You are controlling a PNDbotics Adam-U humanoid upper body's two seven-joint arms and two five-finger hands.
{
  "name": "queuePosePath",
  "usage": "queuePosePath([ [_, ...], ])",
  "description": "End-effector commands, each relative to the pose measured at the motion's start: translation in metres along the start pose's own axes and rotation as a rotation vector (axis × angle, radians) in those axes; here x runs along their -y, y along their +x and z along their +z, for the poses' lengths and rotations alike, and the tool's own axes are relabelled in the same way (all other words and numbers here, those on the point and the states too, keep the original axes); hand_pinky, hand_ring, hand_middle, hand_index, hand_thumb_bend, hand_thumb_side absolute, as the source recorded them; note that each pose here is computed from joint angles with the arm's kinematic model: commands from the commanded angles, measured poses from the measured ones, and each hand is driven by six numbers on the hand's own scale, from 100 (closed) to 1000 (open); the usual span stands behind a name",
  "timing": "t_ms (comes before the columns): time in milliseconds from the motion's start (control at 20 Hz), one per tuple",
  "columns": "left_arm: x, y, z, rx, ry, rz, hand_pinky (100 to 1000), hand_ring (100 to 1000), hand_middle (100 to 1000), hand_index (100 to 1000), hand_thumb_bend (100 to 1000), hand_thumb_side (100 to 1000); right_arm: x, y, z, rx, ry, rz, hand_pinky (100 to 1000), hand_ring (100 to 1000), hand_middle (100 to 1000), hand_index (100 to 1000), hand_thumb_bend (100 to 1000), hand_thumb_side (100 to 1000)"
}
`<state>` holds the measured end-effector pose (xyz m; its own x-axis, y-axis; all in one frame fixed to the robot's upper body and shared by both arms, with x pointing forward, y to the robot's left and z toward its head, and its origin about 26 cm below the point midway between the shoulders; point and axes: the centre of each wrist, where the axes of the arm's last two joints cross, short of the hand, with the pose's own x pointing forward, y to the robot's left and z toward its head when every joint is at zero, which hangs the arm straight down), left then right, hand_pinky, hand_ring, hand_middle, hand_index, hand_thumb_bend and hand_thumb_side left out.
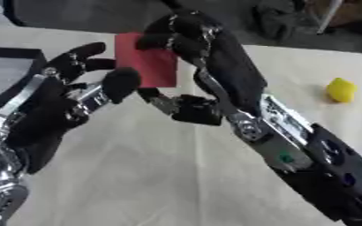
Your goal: Pick up the objects with one hand, pass them to the other hand, and then place them into the box on the other side of the table.
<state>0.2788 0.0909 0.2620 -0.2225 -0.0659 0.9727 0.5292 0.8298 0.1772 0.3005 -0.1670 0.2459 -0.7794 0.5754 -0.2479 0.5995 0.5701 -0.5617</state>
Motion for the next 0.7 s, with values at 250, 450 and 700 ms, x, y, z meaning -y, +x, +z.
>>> queuePosePath([
  [250, 0.0028, 0.0086, 0.0017, -0.236, 0.304, -0.223, 1000, 577, 806, 935, 1000, 426, 0.0045, -0.0003, -0.0051, 0.025, -0.022, -0.007, 746, 304, 522, 441, 100, 100],
  [450, 0.0039, 0.0081, 0.0017, -0.241, 0.295, -0.218, 1000, 579, 807, 938, 1000, 426, 0.0037, 0.0007, -0.0053, 0.027, -0.025, -0.013, 744, 303, 522, 441, 100, 100],
  [700, 0.0062, 0.0105, 0.0009, -0.243, 0.271, -0.204, 1000, 568, 794, 930, 1000, 434, 0.0026, 0.0021, -0.0055, 0.050, -0.011, -0.034, 742, 301, 522, 442, 100, 100],
])
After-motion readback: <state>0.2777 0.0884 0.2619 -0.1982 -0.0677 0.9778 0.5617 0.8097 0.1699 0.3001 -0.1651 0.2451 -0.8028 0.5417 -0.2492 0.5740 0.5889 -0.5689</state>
